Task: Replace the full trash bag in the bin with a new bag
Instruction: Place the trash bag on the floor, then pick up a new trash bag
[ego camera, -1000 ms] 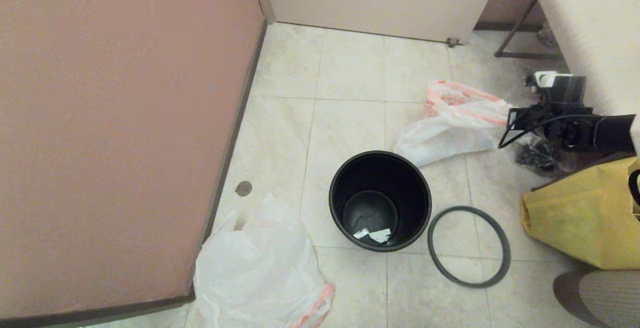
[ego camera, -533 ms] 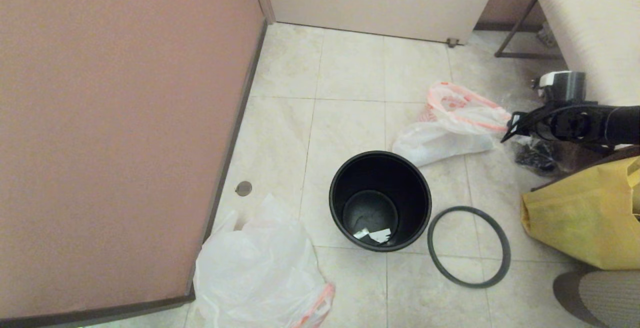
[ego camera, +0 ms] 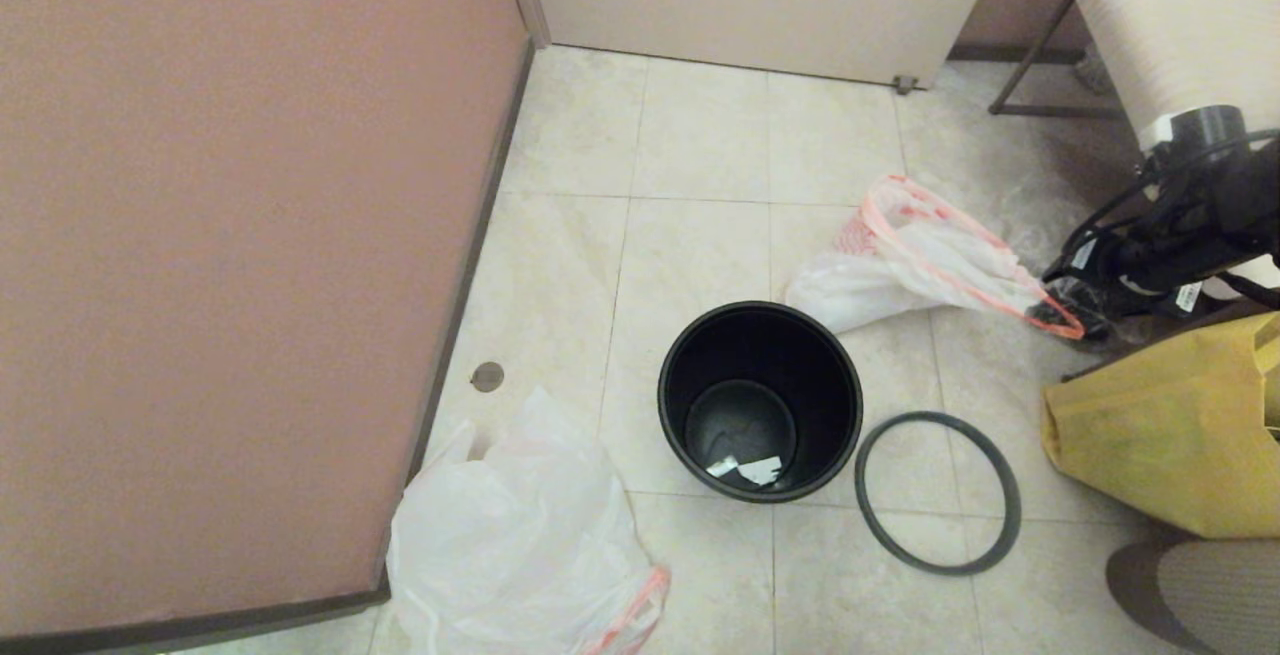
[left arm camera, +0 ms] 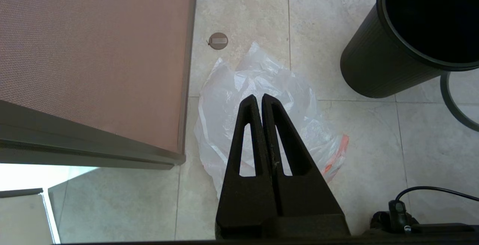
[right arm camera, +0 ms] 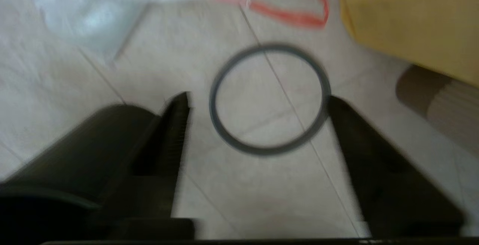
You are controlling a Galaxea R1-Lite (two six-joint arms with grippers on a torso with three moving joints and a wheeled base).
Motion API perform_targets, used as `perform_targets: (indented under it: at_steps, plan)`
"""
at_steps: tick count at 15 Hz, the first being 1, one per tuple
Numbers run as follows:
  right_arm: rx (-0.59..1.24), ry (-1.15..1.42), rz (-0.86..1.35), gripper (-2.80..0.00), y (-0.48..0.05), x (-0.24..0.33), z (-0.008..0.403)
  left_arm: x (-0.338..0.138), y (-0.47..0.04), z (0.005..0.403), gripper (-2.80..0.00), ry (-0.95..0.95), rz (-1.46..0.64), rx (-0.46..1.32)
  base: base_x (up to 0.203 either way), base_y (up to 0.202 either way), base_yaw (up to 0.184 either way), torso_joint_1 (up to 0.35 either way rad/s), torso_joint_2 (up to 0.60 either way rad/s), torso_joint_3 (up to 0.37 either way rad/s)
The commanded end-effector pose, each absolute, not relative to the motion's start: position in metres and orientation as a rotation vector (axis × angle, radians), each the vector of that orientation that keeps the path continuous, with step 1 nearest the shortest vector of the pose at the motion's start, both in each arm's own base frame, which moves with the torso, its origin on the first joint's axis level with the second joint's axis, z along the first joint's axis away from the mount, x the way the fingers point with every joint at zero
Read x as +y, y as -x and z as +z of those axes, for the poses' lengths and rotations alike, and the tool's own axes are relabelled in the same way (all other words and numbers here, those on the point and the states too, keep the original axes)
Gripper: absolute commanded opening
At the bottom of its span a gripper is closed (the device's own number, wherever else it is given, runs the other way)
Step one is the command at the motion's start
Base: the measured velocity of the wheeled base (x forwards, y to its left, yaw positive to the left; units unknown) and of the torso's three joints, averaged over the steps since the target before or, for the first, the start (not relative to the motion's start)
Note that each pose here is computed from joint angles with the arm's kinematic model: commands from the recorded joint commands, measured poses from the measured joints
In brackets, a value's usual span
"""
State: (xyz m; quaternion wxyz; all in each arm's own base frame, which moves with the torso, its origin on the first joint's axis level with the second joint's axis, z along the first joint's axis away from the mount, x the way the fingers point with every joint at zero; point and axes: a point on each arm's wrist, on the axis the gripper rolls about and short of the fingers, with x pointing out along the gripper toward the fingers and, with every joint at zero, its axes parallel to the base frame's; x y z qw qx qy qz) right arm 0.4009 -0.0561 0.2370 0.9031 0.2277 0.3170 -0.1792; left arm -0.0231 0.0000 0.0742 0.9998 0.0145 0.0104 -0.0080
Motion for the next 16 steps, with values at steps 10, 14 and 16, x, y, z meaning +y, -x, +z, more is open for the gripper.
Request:
perform_targets:
  at_steps: [10,14,16]
  plan:
    - [0.683,-0.447,-0.259,-2.80,-0.289,0.008,0.273,0.000,0.021,0.075,-2.80,-0.042,-0.036,0.051,0.000,0.000,0.000,0.000,0.00,0.000]
    - [0.674,-0.399,-0.203,-2.80,-0.227,0.027,0.288,0.000,0.021,0.075,-2.80,-0.042,-0.036,0.050,0.000,0.000,0.000,0.000,0.00,0.000]
    - [0.660,-0.362,-0.230,-2.80,-0.201,0.030,0.287,0.000,0.020,0.075,-2.80,-0.041,-0.037,0.062,0.000,0.000,0.000,0.000,0.00,0.000]
